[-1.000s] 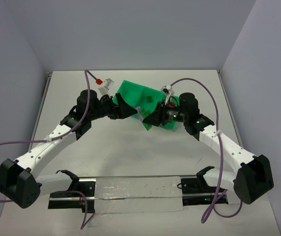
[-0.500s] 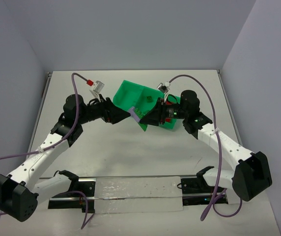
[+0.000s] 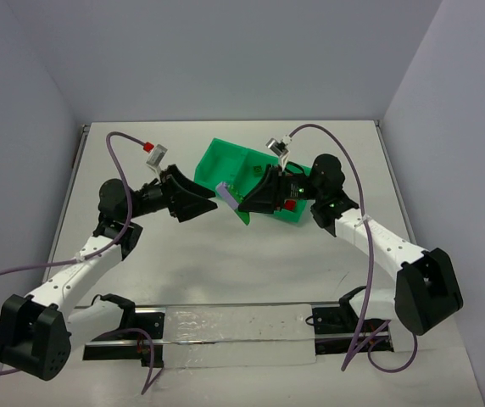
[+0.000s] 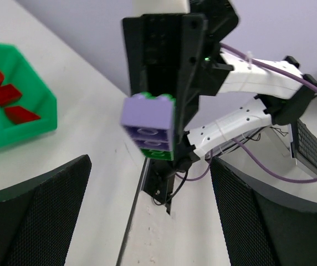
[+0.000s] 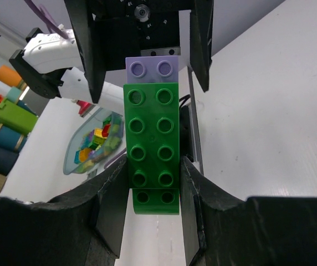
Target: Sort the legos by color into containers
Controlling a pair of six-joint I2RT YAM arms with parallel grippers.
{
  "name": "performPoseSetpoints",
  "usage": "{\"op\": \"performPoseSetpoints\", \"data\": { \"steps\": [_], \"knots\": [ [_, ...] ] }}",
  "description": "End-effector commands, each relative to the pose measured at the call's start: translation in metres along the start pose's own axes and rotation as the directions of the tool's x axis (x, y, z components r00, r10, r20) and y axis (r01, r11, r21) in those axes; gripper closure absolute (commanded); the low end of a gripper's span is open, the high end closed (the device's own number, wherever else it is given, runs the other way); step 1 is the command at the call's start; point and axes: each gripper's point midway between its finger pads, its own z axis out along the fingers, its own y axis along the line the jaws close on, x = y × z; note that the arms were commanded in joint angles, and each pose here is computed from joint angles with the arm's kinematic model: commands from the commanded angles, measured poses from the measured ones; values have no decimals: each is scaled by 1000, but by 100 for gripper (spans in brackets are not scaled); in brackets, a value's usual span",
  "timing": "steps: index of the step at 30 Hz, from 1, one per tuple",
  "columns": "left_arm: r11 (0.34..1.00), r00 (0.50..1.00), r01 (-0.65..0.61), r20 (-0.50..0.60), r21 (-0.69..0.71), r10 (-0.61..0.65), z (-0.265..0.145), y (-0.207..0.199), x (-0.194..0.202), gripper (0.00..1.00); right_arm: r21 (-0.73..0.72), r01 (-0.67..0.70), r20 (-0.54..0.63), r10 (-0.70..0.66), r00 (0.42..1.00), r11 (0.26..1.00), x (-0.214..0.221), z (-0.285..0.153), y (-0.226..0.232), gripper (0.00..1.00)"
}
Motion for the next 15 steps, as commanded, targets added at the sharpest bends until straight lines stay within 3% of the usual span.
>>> {"op": "performPoseSetpoints", "data": {
  "steps": [1,15],
  "knots": [
    [989,997,-77,27,124,74,0,-26,-12,5,-56,48,0,-48,999,997,-4,1,11,86],
    [990,999,-33,46,140,26,9,-17,-21,14,-72,39,-30,-41,999,997,3,7,13,85]
  ]
}}
